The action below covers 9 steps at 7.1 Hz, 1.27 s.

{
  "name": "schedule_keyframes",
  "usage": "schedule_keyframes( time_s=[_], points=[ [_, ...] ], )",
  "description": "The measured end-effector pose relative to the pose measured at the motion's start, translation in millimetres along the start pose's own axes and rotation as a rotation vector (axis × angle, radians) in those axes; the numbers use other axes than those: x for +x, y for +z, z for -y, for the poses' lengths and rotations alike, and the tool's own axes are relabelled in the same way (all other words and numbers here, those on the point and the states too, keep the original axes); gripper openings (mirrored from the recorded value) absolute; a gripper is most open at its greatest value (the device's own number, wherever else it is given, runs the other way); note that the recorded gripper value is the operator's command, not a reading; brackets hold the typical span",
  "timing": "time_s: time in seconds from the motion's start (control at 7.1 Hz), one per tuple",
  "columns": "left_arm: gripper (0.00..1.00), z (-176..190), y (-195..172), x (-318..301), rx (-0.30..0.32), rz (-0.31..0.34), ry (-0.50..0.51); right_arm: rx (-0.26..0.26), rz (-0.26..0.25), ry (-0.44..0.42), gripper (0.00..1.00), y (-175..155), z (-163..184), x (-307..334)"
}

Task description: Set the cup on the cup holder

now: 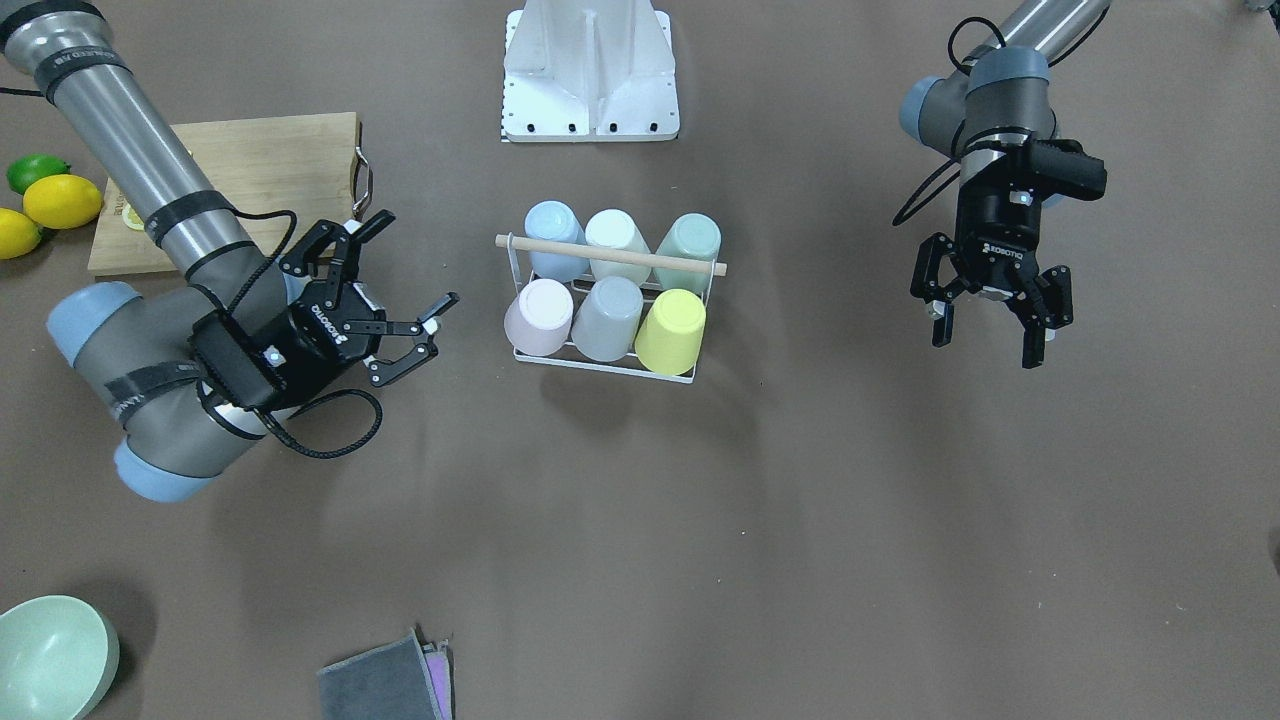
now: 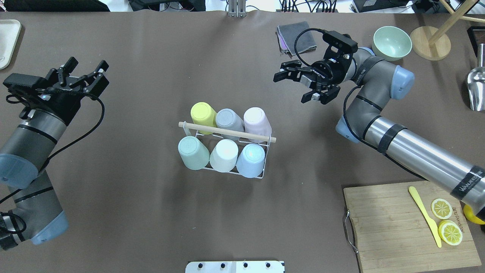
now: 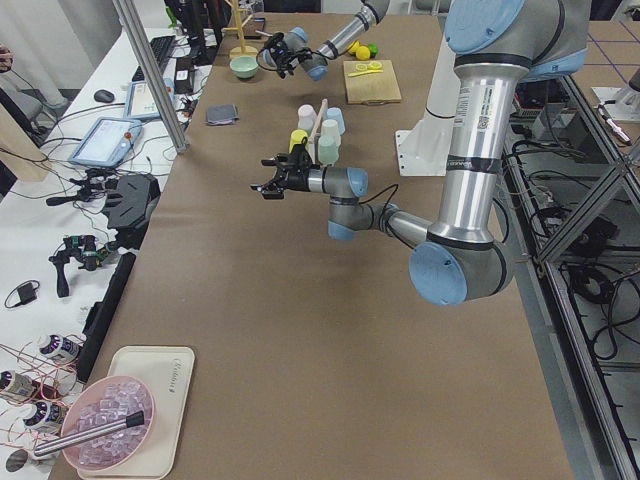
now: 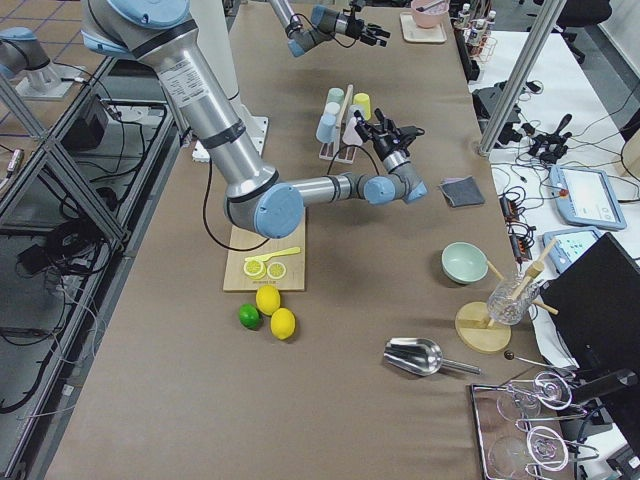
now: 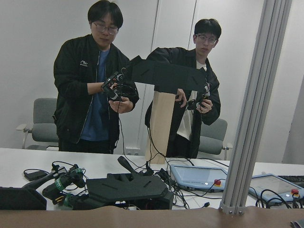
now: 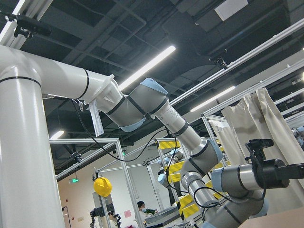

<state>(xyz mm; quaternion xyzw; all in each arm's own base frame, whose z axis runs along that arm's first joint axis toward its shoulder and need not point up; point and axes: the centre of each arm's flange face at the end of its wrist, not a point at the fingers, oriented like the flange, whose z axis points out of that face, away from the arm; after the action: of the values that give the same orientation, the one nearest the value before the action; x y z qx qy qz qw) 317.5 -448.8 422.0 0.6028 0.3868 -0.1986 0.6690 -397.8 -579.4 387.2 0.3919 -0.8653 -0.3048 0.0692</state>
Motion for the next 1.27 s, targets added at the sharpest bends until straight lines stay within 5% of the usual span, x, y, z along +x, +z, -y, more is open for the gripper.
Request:
schedule_keyframes(
  time_s=[0.85, 1.27],
  points=[
    [0.98, 4.0, 19.0, -71.8, -0.292, 0.045, 0.121, -0.071, -0.315, 0.462, 0.98, -68.5, -10.1, -172.2],
    [0.98, 12.5, 15.3, -121.5, -0.454, 0.051, 0.117, -0.165, -0.584, 0.649, 0.98, -120.8, 14.0, -225.3]
  ],
)
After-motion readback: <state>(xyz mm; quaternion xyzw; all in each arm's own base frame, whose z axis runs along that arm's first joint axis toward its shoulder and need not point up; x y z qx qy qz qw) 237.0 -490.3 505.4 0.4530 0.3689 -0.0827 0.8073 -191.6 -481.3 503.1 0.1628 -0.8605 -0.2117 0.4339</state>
